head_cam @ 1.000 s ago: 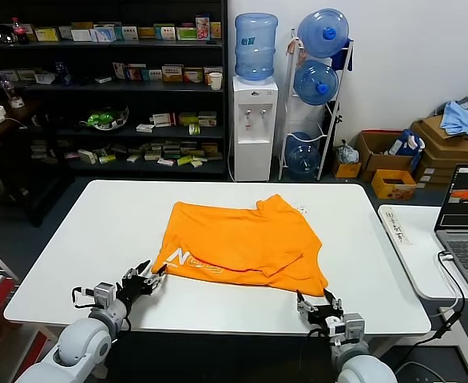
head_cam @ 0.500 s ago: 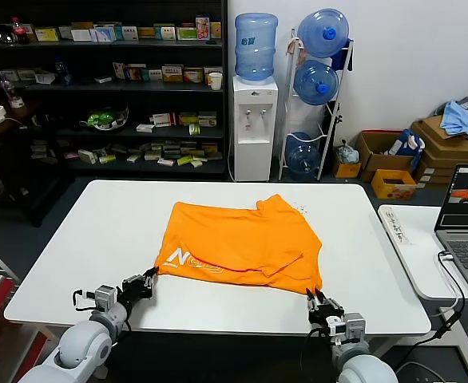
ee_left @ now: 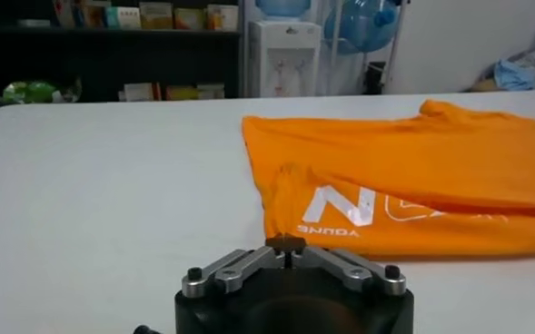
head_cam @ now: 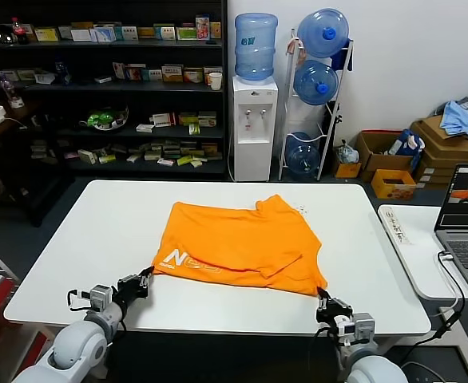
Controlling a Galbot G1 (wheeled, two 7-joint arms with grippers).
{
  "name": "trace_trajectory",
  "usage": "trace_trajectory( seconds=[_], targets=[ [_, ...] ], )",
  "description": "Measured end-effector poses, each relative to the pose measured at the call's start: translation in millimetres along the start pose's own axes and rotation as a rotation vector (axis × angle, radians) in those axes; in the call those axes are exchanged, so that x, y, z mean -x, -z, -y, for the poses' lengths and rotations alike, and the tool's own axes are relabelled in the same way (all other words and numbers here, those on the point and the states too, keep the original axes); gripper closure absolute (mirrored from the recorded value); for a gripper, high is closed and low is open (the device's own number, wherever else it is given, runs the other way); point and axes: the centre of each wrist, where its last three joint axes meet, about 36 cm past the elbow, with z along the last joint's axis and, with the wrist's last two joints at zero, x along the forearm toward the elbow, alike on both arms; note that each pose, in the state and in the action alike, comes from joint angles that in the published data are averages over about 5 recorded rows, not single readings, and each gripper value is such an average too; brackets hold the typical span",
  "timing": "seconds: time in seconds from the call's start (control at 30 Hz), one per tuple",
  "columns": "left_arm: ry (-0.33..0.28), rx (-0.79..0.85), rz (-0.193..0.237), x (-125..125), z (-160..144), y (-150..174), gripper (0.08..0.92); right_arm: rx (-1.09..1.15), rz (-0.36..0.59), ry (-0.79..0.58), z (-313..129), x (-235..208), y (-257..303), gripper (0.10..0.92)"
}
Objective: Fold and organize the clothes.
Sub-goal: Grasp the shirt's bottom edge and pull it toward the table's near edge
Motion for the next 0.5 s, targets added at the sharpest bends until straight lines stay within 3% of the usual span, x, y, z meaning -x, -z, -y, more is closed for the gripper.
trace_trajectory(
  seconds=[0.27,0.5],
  targets=[
    [0.003,0.012,0.004,-21,-2,16,0.908,-0.005,-0.023,0.003,4,-21,4,0.898],
    [0.0,0.007,-0.02,-48,6,22,0.908,-0.014,-0.058,0.008,5,-45,7,0.898]
  ],
)
